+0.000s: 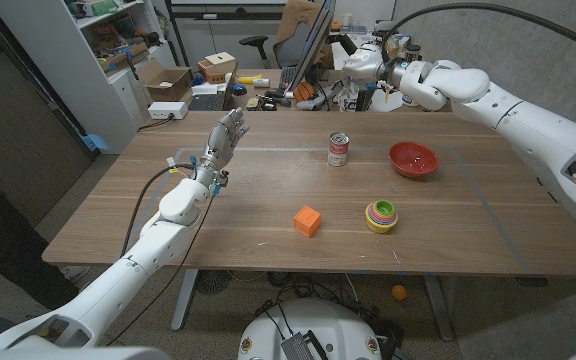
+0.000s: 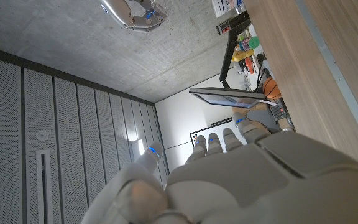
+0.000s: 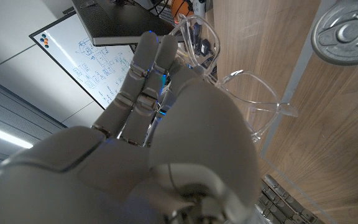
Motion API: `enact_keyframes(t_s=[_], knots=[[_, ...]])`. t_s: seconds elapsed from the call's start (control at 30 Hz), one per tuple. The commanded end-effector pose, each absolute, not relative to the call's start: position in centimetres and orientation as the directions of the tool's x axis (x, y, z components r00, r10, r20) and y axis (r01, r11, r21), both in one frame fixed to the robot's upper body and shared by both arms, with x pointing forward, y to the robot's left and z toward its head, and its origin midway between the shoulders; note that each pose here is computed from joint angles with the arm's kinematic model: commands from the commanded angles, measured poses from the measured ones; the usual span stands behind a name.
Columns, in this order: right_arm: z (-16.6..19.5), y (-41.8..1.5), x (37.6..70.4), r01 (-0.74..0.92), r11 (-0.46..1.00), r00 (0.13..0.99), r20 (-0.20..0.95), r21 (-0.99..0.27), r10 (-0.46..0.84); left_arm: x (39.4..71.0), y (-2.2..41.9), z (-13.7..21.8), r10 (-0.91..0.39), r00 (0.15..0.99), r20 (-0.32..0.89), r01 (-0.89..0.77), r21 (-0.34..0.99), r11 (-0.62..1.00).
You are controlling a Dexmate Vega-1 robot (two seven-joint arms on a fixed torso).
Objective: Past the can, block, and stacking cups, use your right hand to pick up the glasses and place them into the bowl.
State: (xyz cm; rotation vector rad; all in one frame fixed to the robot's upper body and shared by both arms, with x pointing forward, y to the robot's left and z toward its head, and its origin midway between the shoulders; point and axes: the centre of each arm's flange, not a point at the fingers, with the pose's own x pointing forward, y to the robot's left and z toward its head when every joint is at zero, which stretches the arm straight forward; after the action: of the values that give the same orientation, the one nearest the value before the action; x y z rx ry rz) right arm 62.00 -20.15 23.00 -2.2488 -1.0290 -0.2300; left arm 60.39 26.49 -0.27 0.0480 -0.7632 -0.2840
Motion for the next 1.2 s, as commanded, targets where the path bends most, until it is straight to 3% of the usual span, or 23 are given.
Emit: enact_keyframes(t_s=[0.03,1.2], knots=[[22.0,-22.6,61.6,0.713,-0.531,0.698,0.399,-0.457,0.594,60.2,25.7,0.0,-0.278,0.682,0.676,0.236,0.156,0.959],[19.3,-31.8,59.9,0.581,-0.563,0.813,0.442,-0.587,0.379,59.7,24.2,0.1,-0.303,0.68,0.668,0.252,0.175,0.952]])
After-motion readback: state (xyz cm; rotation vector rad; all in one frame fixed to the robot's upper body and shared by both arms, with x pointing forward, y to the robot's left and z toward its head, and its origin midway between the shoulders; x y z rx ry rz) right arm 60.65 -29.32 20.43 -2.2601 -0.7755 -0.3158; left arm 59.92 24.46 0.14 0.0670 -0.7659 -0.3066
